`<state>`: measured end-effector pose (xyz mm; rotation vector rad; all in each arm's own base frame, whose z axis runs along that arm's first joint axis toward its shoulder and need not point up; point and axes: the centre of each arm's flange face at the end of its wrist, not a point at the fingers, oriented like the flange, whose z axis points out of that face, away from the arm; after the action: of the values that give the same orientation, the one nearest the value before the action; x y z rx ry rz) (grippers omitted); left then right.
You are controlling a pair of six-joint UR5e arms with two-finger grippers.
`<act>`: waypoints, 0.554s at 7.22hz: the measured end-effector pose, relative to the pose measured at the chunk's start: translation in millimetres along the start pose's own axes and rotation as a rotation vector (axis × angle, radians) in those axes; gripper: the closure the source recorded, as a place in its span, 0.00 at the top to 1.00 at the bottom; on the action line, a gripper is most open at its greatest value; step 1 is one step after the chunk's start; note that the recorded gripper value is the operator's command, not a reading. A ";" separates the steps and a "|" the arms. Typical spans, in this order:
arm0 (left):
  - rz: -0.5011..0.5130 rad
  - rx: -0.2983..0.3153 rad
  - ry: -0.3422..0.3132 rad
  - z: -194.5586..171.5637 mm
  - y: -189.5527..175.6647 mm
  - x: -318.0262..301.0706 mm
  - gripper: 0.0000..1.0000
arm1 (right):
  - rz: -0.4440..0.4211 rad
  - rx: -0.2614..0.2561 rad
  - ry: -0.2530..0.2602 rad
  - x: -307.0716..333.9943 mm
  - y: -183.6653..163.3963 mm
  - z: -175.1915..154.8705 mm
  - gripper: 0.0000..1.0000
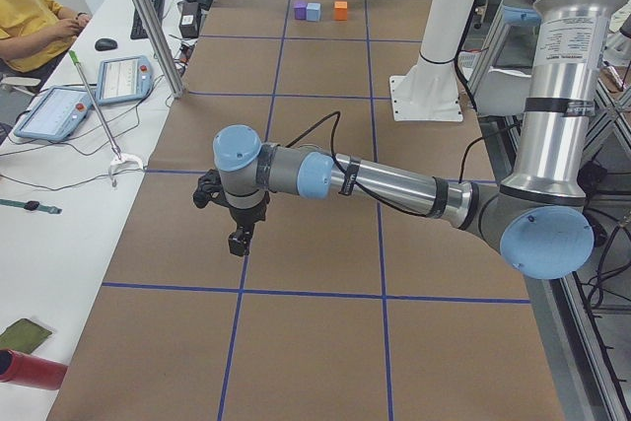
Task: Place blue block between orange and purple blocks
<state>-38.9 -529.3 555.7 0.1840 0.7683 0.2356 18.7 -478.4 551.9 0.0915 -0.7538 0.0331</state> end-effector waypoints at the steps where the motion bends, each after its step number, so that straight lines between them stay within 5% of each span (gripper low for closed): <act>1: 0.002 0.003 0.002 -1.5 0.6 0.7 1.00 | -0.003 -0.004 0.000 -2.4 0.0 2.4 1.00; 4: 0.015 0.019 -0.003 -9.4 -2.5 7.4 1.00 | -0.010 -0.013 0.003 -8.6 0.0 8.2 1.00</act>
<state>-40.0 -528.9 543.5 0.2080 0.7669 0.2427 6.8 -479.2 552.0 0.0826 -0.7508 0.0182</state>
